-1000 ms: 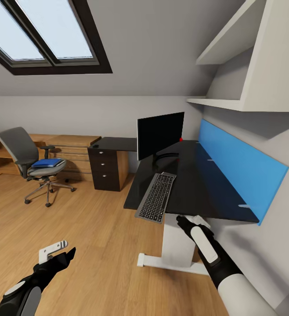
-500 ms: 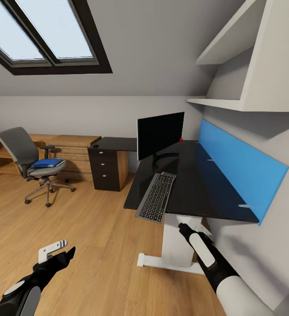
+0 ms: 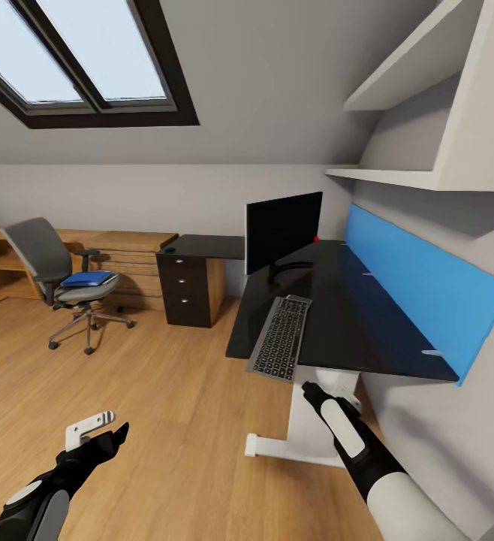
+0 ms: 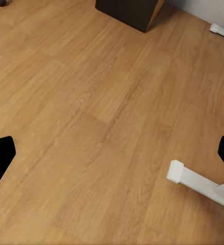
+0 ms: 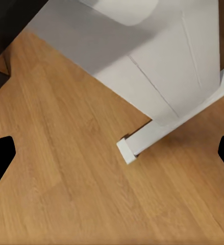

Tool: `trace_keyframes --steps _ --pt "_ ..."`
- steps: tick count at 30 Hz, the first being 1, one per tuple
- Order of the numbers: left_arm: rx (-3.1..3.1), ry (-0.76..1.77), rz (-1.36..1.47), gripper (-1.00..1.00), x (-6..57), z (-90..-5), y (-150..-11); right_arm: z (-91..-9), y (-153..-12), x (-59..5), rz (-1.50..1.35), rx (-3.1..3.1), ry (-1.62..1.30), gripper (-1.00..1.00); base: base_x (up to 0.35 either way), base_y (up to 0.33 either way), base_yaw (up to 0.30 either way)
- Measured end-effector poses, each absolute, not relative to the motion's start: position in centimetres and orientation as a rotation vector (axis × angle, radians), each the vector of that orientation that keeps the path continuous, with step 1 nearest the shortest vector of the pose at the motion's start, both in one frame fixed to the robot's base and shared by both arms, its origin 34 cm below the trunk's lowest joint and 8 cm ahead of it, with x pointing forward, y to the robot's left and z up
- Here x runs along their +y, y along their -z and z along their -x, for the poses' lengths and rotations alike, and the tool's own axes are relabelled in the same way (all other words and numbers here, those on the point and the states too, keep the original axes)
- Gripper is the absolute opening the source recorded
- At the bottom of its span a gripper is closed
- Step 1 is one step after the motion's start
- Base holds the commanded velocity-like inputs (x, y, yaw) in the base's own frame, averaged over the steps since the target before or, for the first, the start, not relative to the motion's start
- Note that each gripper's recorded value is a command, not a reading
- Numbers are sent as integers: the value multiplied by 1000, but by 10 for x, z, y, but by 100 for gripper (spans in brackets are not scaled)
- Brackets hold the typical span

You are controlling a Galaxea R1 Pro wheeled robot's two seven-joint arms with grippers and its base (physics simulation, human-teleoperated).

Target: In the bedroom, organize the workspace by keeping the computer under the desk, ensuring the monitor is on the desk, placing the keyboard on the desk next to the monitor, placing the mouse on the desk next to the keyboard, moving the folder from the swivel chair onto the desk next to the mouse, stacking the notebook on top of the folder with the pen on top of the notebook, and positioning the swivel chair next to the desk.

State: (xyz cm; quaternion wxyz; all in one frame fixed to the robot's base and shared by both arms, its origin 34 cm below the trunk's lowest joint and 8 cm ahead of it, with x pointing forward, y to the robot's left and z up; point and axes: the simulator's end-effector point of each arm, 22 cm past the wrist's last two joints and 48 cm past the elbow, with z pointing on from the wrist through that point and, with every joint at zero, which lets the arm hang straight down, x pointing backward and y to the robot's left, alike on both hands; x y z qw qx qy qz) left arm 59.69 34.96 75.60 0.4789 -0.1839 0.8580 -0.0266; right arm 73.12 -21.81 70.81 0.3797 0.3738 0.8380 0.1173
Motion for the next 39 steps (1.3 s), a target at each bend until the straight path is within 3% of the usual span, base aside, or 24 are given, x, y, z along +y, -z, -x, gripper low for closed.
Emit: trace_keyframes --steps 25,39 --pt "2094 65 450 100 349 -597 -756 -731 -708 -217 -952 2141 -301 100 0 4 219" --pt "2094 65 450 100 349 -597 -756 -732 -709 -218 -949 2138 -297 100 0 0 31"
